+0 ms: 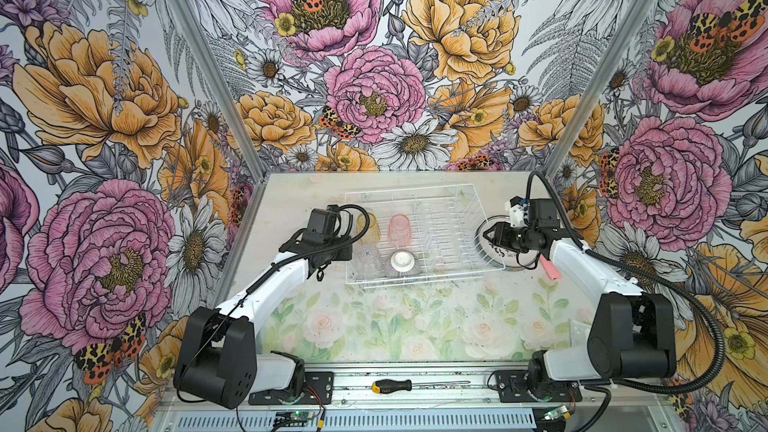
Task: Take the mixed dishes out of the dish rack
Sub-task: 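Move the left gripper over the rack toward the pink glass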
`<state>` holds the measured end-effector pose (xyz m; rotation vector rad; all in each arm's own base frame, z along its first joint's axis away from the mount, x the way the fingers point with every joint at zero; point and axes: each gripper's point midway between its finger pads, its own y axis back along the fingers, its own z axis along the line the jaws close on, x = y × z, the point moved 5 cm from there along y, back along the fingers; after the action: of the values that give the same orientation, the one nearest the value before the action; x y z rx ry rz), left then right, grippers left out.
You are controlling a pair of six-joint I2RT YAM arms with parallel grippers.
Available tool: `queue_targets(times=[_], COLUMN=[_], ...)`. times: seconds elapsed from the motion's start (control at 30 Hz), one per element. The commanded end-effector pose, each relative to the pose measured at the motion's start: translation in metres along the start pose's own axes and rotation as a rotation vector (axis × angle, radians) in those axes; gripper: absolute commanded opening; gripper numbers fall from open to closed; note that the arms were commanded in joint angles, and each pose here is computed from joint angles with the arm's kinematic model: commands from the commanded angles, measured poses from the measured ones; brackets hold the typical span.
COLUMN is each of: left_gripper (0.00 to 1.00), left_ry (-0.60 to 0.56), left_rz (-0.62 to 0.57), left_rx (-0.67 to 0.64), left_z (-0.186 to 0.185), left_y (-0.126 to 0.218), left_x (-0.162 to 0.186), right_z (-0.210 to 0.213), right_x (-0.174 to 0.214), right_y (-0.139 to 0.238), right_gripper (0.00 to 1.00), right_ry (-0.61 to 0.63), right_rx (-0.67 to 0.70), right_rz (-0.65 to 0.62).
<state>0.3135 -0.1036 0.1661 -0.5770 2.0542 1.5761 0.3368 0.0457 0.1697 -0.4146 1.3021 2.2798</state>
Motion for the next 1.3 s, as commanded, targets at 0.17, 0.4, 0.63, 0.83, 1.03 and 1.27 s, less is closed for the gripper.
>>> queue_targets(times=[0.17,0.4,0.63,0.83,1.03,1.27], left_gripper=[0.11,0.10,0.30,0.38,0.41,0.50], left_ry=[-0.014,-0.020,-0.020,-0.018,-0.037,-0.123], left_rz=[-0.013,-0.018,-0.052,-0.145,-0.295,-0.364], left_rx=[0.034,0.054,0.020,-0.031,-0.006,0.032], left_z=[-0.001,-0.005,-0.001,0.005,-0.004,-0.030], left_y=[-0.008,-0.008,0.000,0.021,0.055,0.077], left_x=[-0.008,-0.013,-0.015,-0.021,-0.036,-0.055], right_z=[0.005,0.005,0.004,0.004,0.005,0.013], right_x=[-0.008,-0.006,-0.007,-0.010,-0.015,-0.026], right_y=[-0.003,-0.005,-0.009,-0.005,0.004,0.018], right_gripper=[0.36,0.34,0.33,0.54,0.70,0.73], right_ry=[0.026,0.025,0.022,0.029,0.032,0.040], right_rx=[0.010,0.015,0.020,0.037,0.067,0.065], right_rz=[-0.010,-0.004,0.004,-0.016,-0.056,-0.111])
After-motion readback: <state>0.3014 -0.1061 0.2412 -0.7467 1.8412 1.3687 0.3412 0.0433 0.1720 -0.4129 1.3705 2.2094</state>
